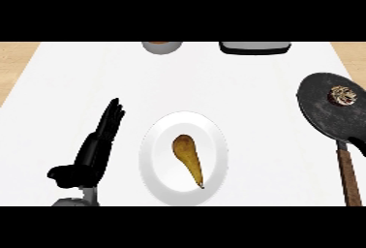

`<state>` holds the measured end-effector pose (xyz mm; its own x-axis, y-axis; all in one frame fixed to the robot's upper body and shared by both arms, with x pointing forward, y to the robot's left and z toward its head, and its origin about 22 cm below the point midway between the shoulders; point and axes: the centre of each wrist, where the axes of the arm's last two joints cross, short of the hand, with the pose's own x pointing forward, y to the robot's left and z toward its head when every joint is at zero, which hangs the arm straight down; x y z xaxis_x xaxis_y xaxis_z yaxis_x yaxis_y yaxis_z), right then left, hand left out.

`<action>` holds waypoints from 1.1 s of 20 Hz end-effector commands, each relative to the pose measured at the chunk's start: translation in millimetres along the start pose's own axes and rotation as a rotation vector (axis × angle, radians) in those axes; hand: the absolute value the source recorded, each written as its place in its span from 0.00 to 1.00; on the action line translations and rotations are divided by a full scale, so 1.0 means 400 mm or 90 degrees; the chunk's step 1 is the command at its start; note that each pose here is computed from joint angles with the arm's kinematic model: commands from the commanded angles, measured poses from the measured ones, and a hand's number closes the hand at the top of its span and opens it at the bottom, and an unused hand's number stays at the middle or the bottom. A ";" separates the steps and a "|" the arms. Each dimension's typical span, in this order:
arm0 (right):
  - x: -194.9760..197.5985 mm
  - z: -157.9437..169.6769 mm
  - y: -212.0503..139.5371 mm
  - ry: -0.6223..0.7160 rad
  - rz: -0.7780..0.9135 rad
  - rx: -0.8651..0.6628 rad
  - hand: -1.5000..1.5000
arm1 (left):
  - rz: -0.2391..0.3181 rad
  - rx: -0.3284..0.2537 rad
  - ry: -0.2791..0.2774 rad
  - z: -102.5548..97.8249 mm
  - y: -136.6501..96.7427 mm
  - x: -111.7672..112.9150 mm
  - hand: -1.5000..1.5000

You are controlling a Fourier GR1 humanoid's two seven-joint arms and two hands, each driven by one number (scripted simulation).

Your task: Pick the cupcake from the plate and place it in the pan

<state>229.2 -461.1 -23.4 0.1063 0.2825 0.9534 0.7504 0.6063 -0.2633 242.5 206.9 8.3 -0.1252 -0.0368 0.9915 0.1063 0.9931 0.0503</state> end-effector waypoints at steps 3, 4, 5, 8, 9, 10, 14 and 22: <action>-0.003 0.064 -0.023 -0.008 0.039 -0.004 0.00 | 0.003 -0.005 -0.002 -0.007 0.021 -0.009 0.50; -0.014 0.096 -0.049 -0.020 0.020 0.005 0.00 | 0.002 -0.009 0.001 -0.027 0.017 0.005 0.50; 0.005 0.110 -0.029 0.001 0.019 0.015 0.00 | 0.009 -0.002 -0.003 -0.015 0.023 -0.028 0.50; 0.002 0.114 0.008 0.006 0.027 0.015 0.00 | -0.006 -0.011 -0.005 0.011 -0.018 0.012 0.50; 0.008 0.114 -0.056 -0.001 0.032 0.023 0.00 | -0.006 -0.002 -0.002 0.021 -0.009 0.002 0.50; 0.028 0.131 -0.030 0.005 0.037 0.004 0.00 | 0.002 -0.004 -0.005 0.024 -0.036 0.008 0.50; 0.029 0.139 -0.045 0.015 0.071 0.004 0.00 | 0.005 -0.008 -0.001 0.012 -0.027 0.010 0.50; 0.061 0.146 -0.007 -0.016 0.101 -0.004 0.00 | 0.001 -0.014 -0.007 -0.003 0.028 0.058 0.50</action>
<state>182.4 -420.4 -15.0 0.2064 0.3532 0.9125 0.7241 0.5721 -0.3853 239.0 207.9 14.0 -0.1303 -0.0340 0.9909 0.1119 0.9925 0.0488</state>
